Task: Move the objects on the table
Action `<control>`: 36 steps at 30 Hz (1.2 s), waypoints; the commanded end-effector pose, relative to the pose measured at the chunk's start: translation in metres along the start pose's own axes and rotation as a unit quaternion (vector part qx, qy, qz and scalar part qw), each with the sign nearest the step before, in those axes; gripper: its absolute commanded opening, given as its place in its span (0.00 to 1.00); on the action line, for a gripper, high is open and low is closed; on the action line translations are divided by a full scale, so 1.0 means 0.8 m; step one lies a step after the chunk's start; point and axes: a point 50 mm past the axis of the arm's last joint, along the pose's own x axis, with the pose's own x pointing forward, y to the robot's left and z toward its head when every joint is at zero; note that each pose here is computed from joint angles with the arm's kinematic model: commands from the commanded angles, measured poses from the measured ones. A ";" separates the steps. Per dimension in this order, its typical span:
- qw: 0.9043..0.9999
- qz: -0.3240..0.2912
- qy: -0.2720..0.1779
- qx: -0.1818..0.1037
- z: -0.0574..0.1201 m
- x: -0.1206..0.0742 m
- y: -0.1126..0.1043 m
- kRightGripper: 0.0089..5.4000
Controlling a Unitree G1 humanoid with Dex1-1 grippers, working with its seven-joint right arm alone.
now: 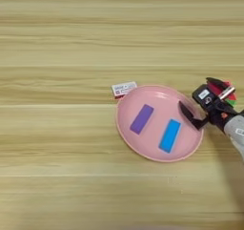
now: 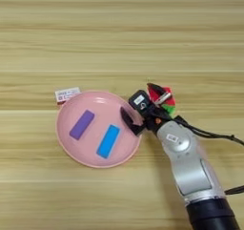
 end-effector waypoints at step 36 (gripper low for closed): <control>0.989 -0.141 0.040 -0.026 -0.026 -0.031 -0.102 0.99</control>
